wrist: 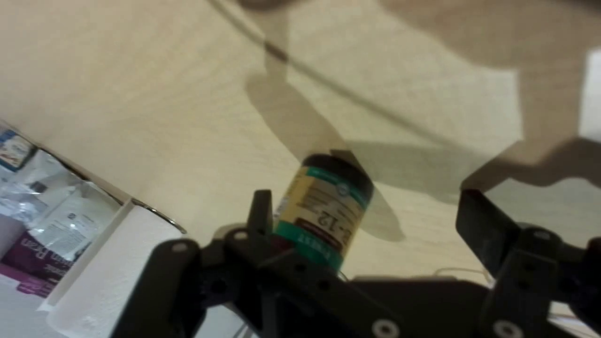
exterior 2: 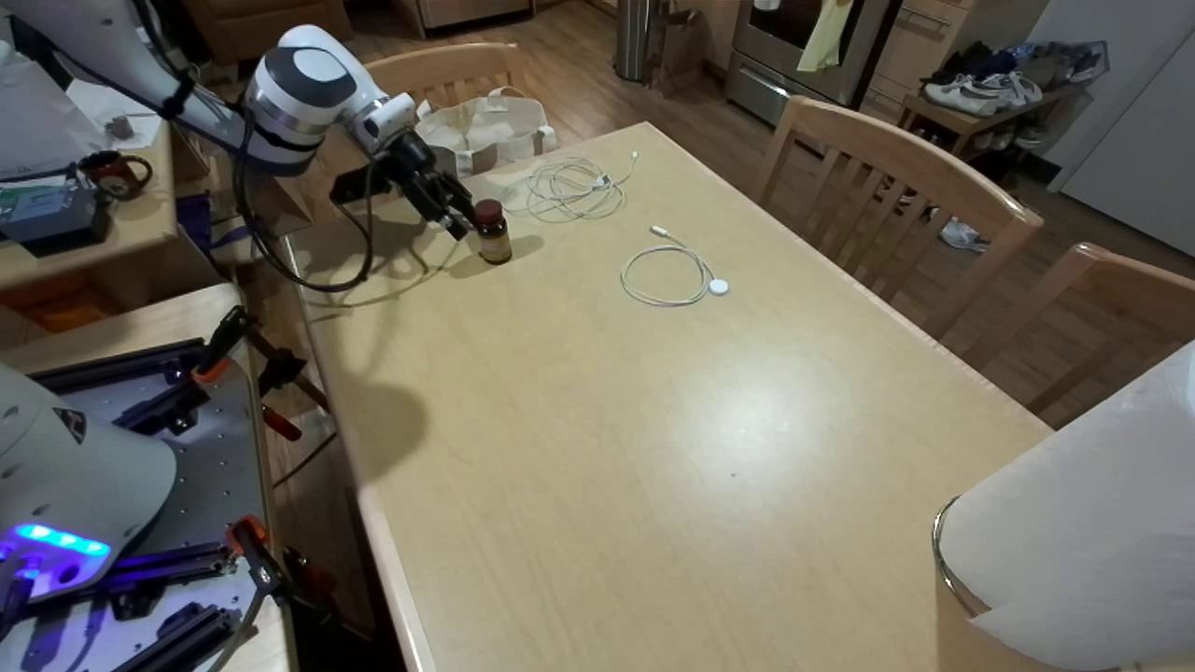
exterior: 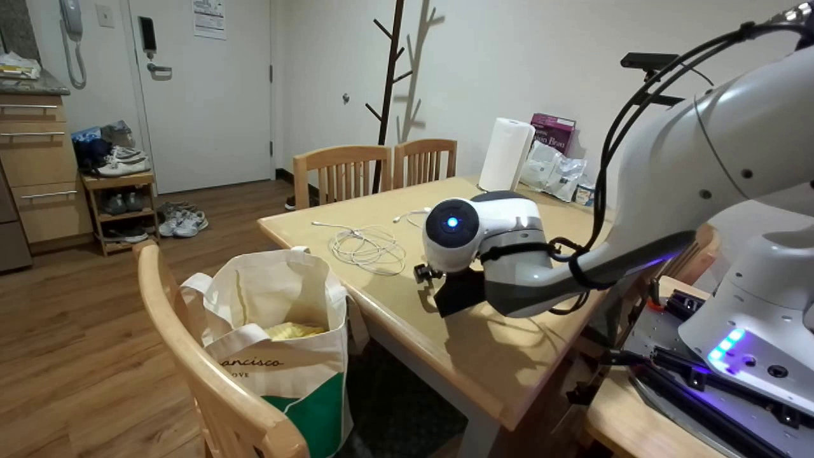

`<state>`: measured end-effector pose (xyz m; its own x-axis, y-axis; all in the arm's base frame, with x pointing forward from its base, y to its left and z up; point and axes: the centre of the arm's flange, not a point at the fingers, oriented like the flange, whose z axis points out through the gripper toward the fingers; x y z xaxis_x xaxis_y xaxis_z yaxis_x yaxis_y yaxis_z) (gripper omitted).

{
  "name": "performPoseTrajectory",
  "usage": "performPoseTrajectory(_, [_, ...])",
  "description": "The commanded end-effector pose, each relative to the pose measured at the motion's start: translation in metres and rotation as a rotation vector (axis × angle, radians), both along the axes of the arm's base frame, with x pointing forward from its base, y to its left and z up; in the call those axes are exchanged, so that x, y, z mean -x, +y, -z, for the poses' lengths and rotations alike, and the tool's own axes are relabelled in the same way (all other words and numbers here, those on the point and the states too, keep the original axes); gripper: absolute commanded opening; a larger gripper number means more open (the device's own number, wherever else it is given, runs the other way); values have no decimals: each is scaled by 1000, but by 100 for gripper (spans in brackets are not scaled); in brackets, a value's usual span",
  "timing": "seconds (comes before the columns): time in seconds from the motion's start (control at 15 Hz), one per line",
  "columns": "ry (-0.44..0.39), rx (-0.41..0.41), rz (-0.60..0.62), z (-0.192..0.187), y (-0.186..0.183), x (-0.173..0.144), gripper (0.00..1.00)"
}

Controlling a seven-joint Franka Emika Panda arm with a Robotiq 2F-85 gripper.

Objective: Move the bottle slightly to the right

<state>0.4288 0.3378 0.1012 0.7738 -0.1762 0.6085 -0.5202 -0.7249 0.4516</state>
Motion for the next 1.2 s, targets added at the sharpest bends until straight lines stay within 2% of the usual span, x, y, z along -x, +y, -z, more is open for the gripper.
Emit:
performPoseTrajectory(0.0, [75, 70, 91, 1, -1, 6, 100])
performPoseTrajectory(0.13, [82, 76, 122, 2, -2, 6, 100])
performPoseTrajectory(0.33, [-19, 36, 118, 2, -2, 2, 100])
performPoseTrajectory(0.53, [-98, 61, 143, 4, -4, -3, 100])
performPoseTrajectory(0.93, [-145, 80, 221, 27, -20, -1, 100])
performPoseTrajectory(1.13, [-197, 60, 265, 35, -25, 1, 100])
